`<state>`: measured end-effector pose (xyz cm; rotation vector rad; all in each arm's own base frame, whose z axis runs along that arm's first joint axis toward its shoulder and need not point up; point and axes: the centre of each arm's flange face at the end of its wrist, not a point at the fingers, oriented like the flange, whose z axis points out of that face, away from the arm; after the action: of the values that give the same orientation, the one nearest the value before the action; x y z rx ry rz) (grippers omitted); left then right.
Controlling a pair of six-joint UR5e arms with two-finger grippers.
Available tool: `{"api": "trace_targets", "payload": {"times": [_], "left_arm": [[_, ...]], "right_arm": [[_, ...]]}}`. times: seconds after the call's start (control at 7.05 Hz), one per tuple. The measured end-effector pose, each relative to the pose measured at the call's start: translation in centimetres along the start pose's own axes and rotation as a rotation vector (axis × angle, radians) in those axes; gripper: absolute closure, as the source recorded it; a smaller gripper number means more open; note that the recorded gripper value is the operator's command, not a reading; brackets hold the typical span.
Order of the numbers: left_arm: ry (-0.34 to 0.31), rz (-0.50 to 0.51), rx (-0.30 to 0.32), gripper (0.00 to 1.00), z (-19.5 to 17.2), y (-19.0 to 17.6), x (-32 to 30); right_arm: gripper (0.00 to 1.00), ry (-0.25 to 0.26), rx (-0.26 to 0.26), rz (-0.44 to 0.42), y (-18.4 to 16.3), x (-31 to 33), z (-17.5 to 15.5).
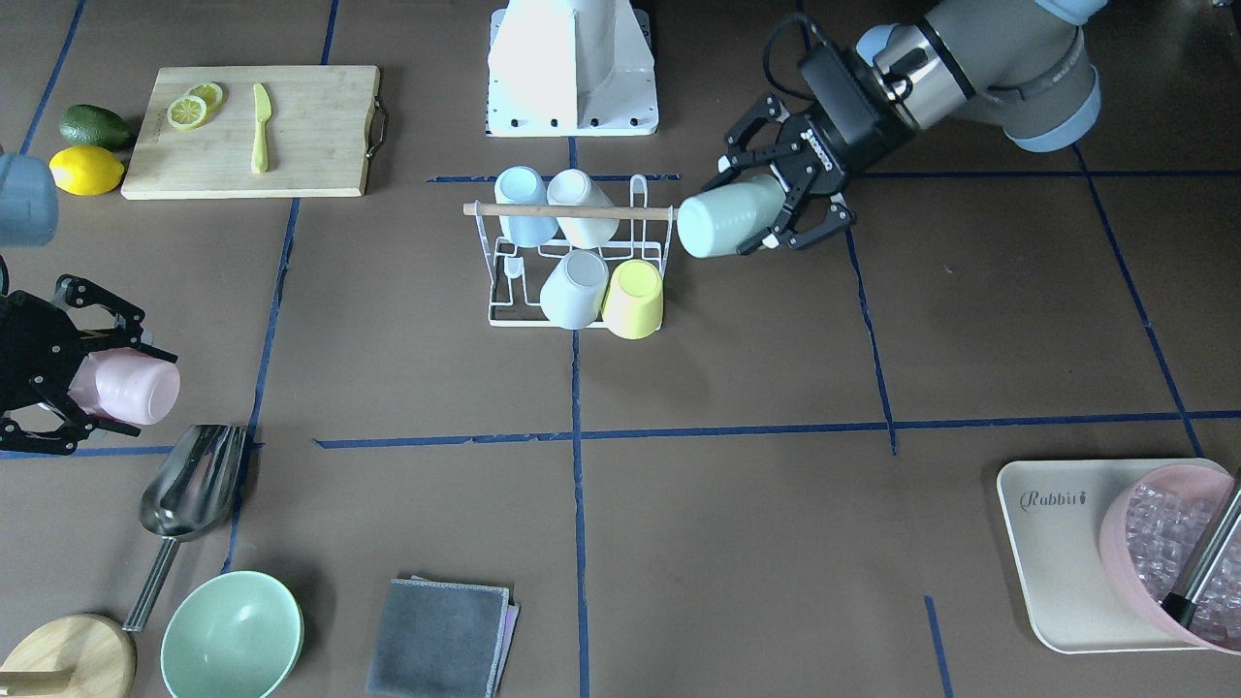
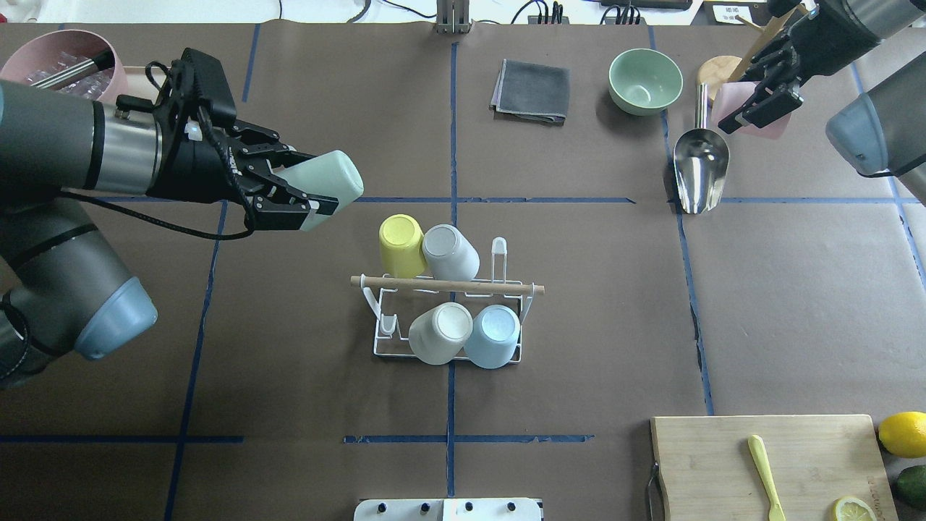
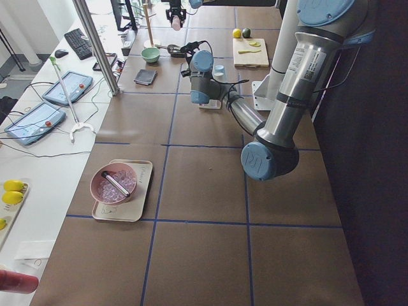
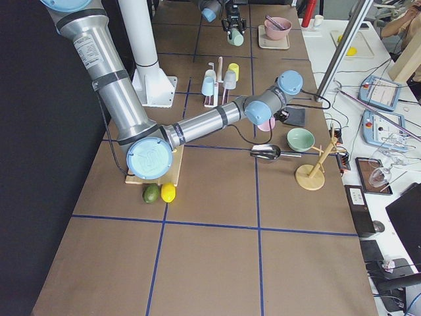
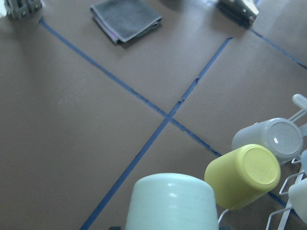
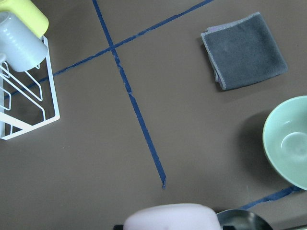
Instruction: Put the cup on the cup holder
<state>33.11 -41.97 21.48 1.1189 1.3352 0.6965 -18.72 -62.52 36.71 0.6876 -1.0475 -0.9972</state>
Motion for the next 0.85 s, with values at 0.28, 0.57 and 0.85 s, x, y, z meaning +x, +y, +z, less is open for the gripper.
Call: {"api": "trace_targets", "payload": {"times": [0.28,0.57,0.85], "left_arm": [[0.065,0.032,0.172,0.92,1.3,1.4,6.5],[0.097,0.046,0.279,0.92,0.8,4.8,6.7],[0.126,0.066,0.358,0.93,0.7,8.5,5.3]], "right_arm": [[1.0,0.059,0.09,0.02,-1.2,-0.7,-0.9],[1.0,0.084,0.199,0.025,-2.0,-2.1,-1.8],[1.0,0.08,0.294,0.008,-2.6,-3.7,-2.0]]}}
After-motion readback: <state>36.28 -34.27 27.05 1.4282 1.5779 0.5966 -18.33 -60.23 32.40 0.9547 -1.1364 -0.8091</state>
